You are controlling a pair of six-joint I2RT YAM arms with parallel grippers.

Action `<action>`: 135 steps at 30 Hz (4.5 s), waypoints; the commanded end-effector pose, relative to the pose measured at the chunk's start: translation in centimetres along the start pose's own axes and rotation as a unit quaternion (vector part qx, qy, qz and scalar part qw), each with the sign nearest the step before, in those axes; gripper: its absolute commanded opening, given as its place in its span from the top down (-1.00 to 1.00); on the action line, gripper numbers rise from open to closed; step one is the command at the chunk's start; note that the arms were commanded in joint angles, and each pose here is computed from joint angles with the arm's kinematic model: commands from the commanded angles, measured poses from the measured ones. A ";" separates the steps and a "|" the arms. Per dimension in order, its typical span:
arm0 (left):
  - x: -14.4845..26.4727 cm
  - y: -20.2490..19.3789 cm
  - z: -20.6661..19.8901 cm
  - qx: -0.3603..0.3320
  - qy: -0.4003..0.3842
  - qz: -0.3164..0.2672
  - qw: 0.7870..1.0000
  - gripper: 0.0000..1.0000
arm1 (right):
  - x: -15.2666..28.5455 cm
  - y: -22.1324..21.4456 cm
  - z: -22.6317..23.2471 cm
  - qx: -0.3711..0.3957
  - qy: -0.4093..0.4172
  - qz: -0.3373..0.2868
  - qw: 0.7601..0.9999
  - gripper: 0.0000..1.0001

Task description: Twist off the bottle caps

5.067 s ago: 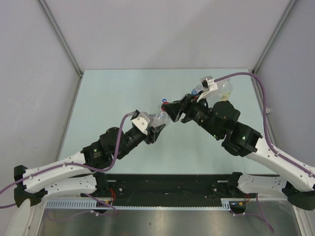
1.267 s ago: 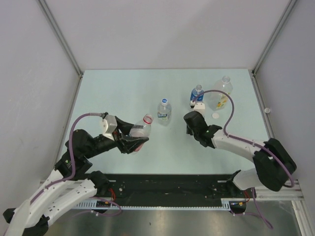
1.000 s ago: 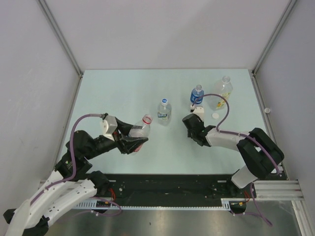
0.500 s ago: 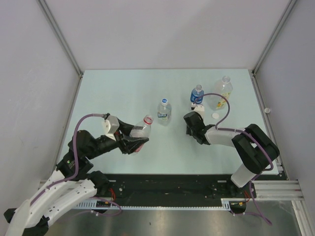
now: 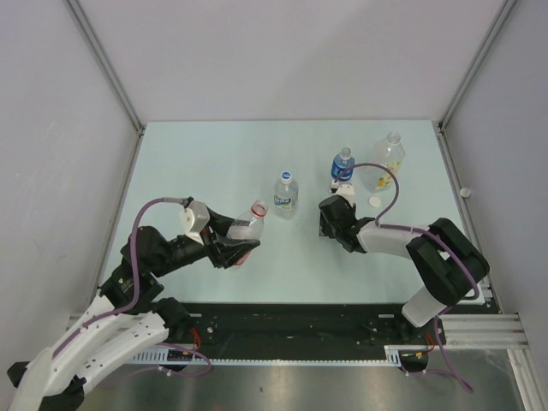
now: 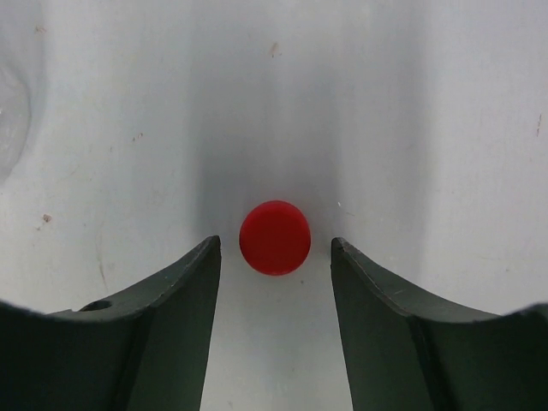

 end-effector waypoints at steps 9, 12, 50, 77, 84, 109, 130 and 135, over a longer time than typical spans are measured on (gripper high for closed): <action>-0.6 -0.3 0.6 -0.004 0.013 -0.003 1.000 0.95 | 17.9 8.1 7.7 -0.013 0.153 -0.109 0.982 -0.27; -1.3 -0.4 0.7 -0.001 0.006 -0.003 1.000 0.97 | 24.0 9.8 9.4 -0.035 0.258 -0.134 0.956 -0.30; -2.9 -1.5 -0.7 0.035 -0.060 0.012 0.998 0.88 | 34.2 11.4 17.5 -0.063 0.563 -0.078 0.820 -0.39; 1.1 3.3 2.5 -0.053 0.080 0.025 0.995 -1.00 | 34.5 13.8 17.0 -0.005 0.518 -0.129 0.846 1.00; 5.5 6.1 5.8 -0.040 0.254 0.014 0.966 -1.00 | 31.4 15.2 19.1 0.033 0.455 -0.190 0.869 1.00; 9.5 2.6 8.4 0.002 0.414 0.020 0.910 -0.99 | 12.4 9.6 29.2 0.172 0.317 -0.285 0.888 1.00; 9.8 0.8 8.6 -0.008 0.423 0.044 0.905 -1.00 | 2.2 7.4 32.1 0.170 0.270 -0.222 0.921 1.00; 10.0 0.6 8.7 -0.012 0.426 0.049 0.903 -1.00 | 2.0 7.1 32.0 0.171 0.266 -0.212 0.925 0.98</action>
Point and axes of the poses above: each gripper's point midway between its finger pads, its own x axis back along the fingers, its own z axis along the line the jaws close on, y = z × x, the point moved 4 cm from there along x, back along the fingers, and after that the axes turned 14 degrees about -x, right-handed, at the moved point
